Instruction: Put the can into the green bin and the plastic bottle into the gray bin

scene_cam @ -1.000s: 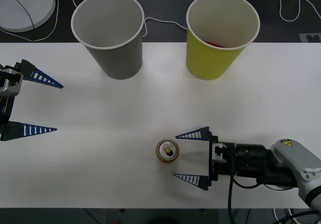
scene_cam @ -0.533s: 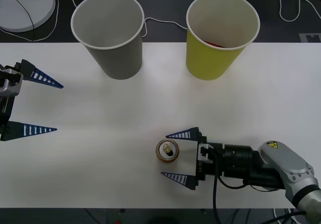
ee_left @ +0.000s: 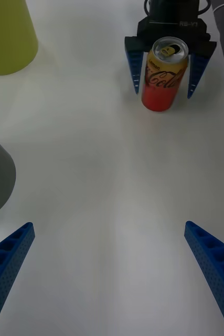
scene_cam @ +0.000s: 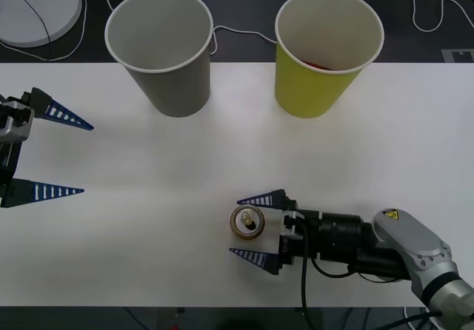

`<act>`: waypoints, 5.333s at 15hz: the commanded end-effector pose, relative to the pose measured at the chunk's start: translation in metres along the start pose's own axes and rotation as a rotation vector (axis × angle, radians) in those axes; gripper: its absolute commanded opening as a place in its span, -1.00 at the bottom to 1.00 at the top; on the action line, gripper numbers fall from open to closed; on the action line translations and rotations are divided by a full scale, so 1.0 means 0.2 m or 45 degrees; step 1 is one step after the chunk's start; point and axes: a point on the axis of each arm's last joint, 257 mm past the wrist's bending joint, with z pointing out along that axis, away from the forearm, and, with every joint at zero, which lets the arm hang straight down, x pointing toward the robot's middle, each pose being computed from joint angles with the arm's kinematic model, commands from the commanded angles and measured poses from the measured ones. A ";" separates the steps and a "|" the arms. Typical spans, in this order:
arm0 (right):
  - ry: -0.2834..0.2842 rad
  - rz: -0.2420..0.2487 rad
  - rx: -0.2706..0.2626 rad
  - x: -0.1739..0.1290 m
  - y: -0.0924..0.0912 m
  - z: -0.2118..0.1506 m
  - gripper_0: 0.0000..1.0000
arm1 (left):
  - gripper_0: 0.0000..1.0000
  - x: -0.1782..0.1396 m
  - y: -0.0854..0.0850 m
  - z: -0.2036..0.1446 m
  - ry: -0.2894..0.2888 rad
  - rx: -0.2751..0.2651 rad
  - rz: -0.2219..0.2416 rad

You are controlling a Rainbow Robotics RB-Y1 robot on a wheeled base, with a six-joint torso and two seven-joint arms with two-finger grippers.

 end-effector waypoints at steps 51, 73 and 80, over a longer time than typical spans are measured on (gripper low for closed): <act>0.887 0.489 0.214 -1.07 -1.12 -1.24 -1.00 | 1.00 0.00 0.00 0.00 0.000 0.000 0.000; 1.033 0.486 0.514 -1.07 -1.82 -0.96 -0.89 | 1.00 0.00 0.00 0.00 0.000 0.000 0.000; 1.048 0.430 0.477 -1.11 -1.80 -0.98 1.00 | 1.00 0.00 0.00 0.00 0.000 0.000 0.000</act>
